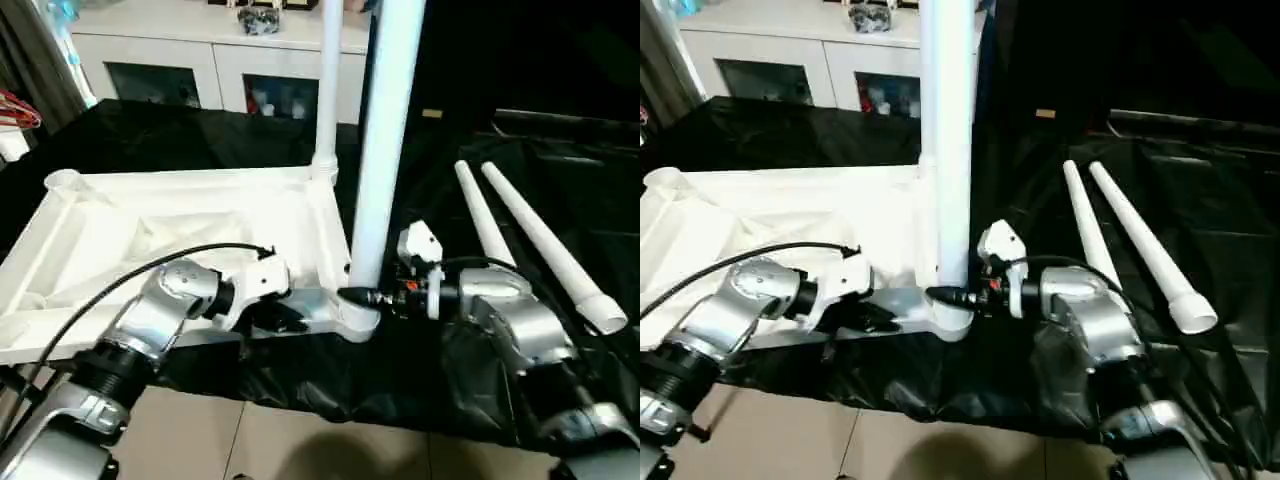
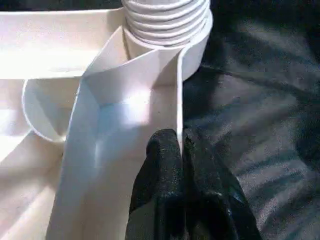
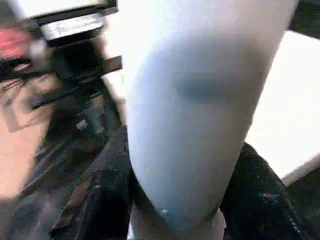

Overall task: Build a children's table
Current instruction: Insert table leg to table base

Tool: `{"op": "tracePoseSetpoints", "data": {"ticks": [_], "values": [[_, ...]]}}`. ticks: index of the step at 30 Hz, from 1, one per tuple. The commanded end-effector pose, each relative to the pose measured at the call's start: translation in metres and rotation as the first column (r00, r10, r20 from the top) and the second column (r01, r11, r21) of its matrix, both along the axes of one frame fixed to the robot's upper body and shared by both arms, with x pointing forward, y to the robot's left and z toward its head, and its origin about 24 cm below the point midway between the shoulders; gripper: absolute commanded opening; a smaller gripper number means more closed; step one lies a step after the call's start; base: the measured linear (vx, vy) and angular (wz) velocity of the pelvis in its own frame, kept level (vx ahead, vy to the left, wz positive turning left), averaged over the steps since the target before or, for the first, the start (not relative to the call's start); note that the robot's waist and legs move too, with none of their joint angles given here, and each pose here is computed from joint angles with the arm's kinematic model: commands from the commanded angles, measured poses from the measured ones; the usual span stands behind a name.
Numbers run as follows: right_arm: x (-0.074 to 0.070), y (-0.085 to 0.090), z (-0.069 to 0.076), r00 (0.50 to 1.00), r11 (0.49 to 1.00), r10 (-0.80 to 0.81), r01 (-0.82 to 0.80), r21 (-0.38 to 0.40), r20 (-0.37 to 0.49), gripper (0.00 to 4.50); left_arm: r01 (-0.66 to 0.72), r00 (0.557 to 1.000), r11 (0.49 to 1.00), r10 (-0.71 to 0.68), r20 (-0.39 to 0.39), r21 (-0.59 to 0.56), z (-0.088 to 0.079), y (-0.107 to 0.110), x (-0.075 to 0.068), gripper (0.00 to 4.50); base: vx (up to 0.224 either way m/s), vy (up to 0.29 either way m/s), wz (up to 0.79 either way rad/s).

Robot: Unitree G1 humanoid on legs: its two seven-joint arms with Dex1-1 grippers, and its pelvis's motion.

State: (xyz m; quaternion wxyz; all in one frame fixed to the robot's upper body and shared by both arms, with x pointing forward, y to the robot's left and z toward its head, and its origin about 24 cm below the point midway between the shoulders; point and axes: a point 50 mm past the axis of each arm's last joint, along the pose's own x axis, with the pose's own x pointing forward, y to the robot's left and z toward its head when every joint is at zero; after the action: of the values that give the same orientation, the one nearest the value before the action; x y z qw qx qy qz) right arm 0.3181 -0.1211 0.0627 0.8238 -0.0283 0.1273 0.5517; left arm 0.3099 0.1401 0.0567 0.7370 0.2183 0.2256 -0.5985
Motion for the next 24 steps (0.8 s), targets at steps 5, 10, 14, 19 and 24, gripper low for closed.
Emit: {"op": "tracePoseSetpoints", "data": {"ticks": [5, 10, 14, 19, 24], "values": [[0.018, -0.004, -0.038, 0.935, 0.933, -0.345, 0.332, -0.136, -0.086, 1.89, -0.172, 0.969, 0.978, 0.19, 0.157, -0.12, 0.038, -0.02, 0.032, 0.0, 0.0, 0.0, 0.0], [0.036, 0.007, -0.035, 0.842, 0.843, -0.534, 0.524, -0.119, -0.076, 1.89, -0.346, 0.913, 0.926, 0.369, 0.176, -0.149, 0.042, -0.036, 0.048, 0.0, 0.0, 0.0, 0.0], [0.043, 0.015, -0.03, 0.796, 0.801, -0.599, 0.594, -0.071, -0.087, 1.88, -0.384, 0.884, 0.913, 0.406, 0.233, -0.137, 0.04, -0.045, 0.053, 0.0, 0.0, 0.0, 0.0], [0.045, 0.016, -0.026, 0.802, 0.807, -0.59, 0.59, -0.026, -0.089, 1.88, -0.344, 0.893, 0.93, 0.367, 0.261, -0.132, 0.039, -0.048, 0.051, 0.0, 0.0, 0.0, 0.0], [0.044, 0.008, -0.013, 0.834, 0.828, -0.548, 0.551, 0.102, -0.056, 1.88, -0.237, 0.927, 0.961, 0.268, 0.264, -0.143, 0.04, -0.043, 0.039, 0.0, 0.0, 0.0, 0.0]]}}
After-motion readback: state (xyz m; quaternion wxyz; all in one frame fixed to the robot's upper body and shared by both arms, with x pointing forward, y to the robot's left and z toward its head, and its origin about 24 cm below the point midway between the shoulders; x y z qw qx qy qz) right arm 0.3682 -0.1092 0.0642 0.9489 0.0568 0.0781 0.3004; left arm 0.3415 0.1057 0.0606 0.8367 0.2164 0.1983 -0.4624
